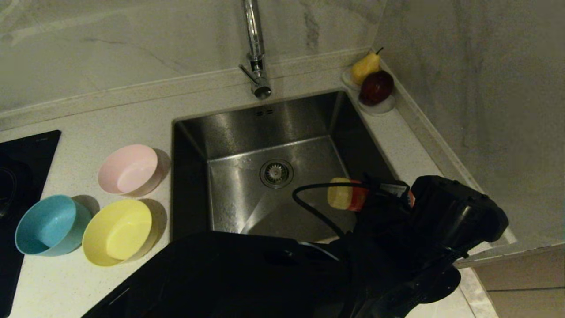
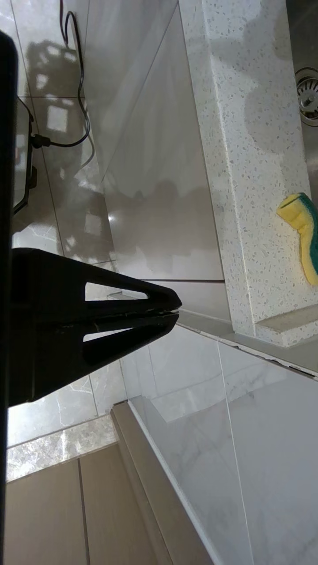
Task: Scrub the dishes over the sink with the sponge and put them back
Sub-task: Squeeze it onto the sponge, then place the dish soap on the table
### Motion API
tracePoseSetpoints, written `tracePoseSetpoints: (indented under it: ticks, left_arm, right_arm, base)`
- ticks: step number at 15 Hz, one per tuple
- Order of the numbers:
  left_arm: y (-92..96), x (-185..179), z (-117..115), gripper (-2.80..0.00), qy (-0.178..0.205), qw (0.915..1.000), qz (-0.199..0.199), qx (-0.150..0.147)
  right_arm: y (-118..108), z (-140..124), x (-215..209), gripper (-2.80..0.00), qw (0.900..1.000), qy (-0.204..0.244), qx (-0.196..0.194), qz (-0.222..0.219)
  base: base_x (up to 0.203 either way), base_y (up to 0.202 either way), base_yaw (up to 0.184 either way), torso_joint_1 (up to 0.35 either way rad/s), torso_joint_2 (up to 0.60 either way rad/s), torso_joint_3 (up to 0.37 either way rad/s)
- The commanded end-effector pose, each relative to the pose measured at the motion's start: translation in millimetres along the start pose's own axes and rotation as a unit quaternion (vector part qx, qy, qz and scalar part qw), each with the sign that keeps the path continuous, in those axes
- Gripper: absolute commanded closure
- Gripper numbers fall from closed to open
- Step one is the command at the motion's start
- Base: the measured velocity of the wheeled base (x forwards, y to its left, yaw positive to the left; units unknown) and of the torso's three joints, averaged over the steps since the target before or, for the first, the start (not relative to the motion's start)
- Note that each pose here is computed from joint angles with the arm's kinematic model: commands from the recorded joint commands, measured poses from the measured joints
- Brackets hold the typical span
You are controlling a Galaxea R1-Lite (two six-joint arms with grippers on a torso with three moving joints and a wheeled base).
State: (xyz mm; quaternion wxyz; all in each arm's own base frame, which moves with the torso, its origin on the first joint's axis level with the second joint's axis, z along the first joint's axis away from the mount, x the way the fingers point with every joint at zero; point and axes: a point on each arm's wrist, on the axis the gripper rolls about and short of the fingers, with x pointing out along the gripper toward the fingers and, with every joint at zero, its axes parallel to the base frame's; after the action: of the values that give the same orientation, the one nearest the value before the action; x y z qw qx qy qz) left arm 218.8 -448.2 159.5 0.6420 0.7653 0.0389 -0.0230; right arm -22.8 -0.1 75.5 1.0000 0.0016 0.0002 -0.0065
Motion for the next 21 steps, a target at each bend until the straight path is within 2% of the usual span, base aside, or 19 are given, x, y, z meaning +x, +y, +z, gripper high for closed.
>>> tracePoseSetpoints:
  ticks: [1, 6, 9, 11, 14, 15, 17, 18, 21]
  left_arm:
    - [-6.5, -0.1, 1.3, 0.00, 0.003, 0.9999, -0.004, 0.013]
    - [-4.4, 0.9, 1.6, 0.00, 0.004, 1.0000, -0.002, 0.008]
    - [3.7, 0.4, 0.7, 0.00, 0.004, 0.9999, 0.004, -0.010]
    - [14.8, -0.8, -0.6, 0.00, 0.001, 0.9986, 0.018, -0.049]
    - [35.9, -4.3, -7.5, 0.00, -0.023, 0.9896, 0.042, -0.136]
    - [39.1, -5.1, -7.9, 0.00, -0.038, 0.9836, 0.044, -0.171]
    - [54.7, -8.9, -13.0, 0.00, -0.100, 0.9640, 0.052, -0.241]
    - [65.9, -11.8, -18.3, 0.00, -0.122, 0.9504, 0.060, -0.280]
    - [101.5, -21.7, -40.3, 0.00, -0.147, 0.9096, 0.094, -0.377]
  right_arm:
    - [0.0, 0.0, 0.0, 0.00, 1.000, 0.000, 0.000, 0.000]
    - [0.0, -0.4, 0.2, 0.00, 1.000, 0.001, 0.000, 0.000]
    - [0.0, 0.0, 0.0, 0.00, 1.000, 0.000, 0.000, 0.000]
    - [0.0, 0.0, 0.1, 0.00, 1.000, 0.001, 0.000, 0.000]
    - [0.0, 0.0, 0.0, 0.00, 1.000, 0.000, 0.000, 0.000]
    - [0.0, 0.0, 0.1, 0.00, 1.000, 0.001, 0.000, 0.000]
    - [0.0, 0.0, 0.1, 0.00, 1.000, 0.001, 0.000, 0.000]
    - [0.0, 0.0, 0.1, 0.00, 1.000, 0.001, 0.000, 0.000]
    - [0.0, -0.1, 0.1, 0.00, 1.000, 0.001, 0.000, 0.000]
  base:
    - [0.000, 0.000, 0.000, 0.000, 0.00, 0.000]
    - [0.000, 0.000, 0.000, 0.000, 0.00, 0.000]
    - [0.000, 0.000, 0.000, 0.000, 0.00, 0.000]
    - [0.000, 0.000, 0.000, 0.000, 0.00, 0.000]
    - [0.000, 0.000, 0.000, 0.000, 0.00, 0.000]
    - [0.000, 0.000, 0.000, 0.000, 0.00, 0.000]
    - [0.000, 0.000, 0.000, 0.000, 0.00, 0.000]
    - [0.000, 0.000, 0.000, 0.000, 0.00, 0.000]
    - [0.000, 0.000, 0.000, 0.000, 0.00, 0.000]
